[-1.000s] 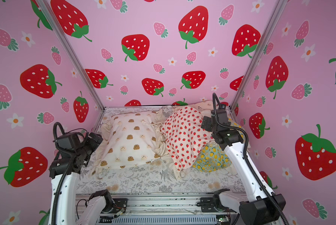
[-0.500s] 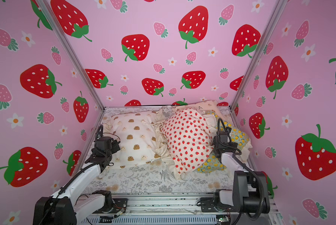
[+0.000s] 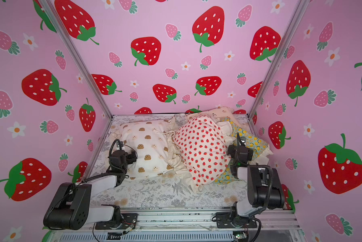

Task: Zip up pillowcases
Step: Reset both arms

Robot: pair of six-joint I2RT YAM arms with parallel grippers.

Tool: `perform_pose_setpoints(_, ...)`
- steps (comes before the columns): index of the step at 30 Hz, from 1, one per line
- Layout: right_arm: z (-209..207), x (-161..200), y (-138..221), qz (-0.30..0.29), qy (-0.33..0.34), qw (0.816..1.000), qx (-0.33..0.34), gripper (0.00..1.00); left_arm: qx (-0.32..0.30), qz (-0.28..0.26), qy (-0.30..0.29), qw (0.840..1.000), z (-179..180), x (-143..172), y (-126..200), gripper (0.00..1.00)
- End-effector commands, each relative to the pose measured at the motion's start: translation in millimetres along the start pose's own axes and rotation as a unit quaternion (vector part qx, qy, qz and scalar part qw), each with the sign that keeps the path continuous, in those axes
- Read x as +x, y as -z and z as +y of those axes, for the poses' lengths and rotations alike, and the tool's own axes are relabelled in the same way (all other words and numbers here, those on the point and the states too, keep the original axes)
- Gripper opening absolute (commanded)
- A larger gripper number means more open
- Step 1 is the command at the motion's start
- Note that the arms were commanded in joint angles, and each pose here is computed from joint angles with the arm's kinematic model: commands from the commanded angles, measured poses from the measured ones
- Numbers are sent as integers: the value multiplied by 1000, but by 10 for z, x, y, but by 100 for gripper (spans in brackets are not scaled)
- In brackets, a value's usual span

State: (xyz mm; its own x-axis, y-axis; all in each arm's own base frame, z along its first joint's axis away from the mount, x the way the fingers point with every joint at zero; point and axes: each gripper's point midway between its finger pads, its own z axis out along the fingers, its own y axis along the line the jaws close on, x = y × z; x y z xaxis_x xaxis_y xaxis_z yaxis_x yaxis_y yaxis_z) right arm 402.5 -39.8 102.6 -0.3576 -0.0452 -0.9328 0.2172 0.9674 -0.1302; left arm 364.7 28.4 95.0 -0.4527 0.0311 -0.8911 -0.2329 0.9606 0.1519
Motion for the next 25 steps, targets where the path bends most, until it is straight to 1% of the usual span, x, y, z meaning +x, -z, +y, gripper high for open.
perform_pose_setpoints(1,161,165,2,22,43,998,-32,100,27,-32,-9,999,-146,-270,-61,100)
perform_pose_setpoints(4,177,160,-6,22,44,998,-35,100,54,-61,2,997,-252,-295,-77,99)
perform_pose_setpoints(6,174,163,-6,22,44,998,-34,100,38,-50,4,998,-234,-213,-164,99)
perform_pose_setpoints(7,175,160,-5,22,44,998,-35,100,36,-57,7,998,-234,-226,-197,99)
perform_pose_setpoints(9,172,161,-5,22,44,998,-34,100,46,-35,12,998,-230,-197,-217,99)
perform_pose_setpoints(10,174,167,-6,23,44,998,-34,100,41,-36,21,998,-199,-182,-253,99)
perform_pose_setpoints(11,177,166,-6,23,44,998,-35,100,49,-26,33,998,-179,-128,-292,99)
perform_pose_setpoints(12,177,167,-6,23,44,998,-35,100,51,-34,45,997,-145,-121,-323,100)
perform_pose_setpoints(14,179,161,-7,22,44,998,-35,100,51,-20,46,997,-126,-91,-320,99)
perform_pose_setpoints(15,178,164,-6,22,44,998,-35,100,49,-30,49,997,-119,-114,-331,99)
perform_pose_setpoints(17,175,165,-6,23,44,998,-35,100,52,-21,47,997,-126,-96,-325,99)
perform_pose_setpoints(25,176,153,-3,21,44,998,-35,100,51,-24,47,997,-122,-103,-323,99)
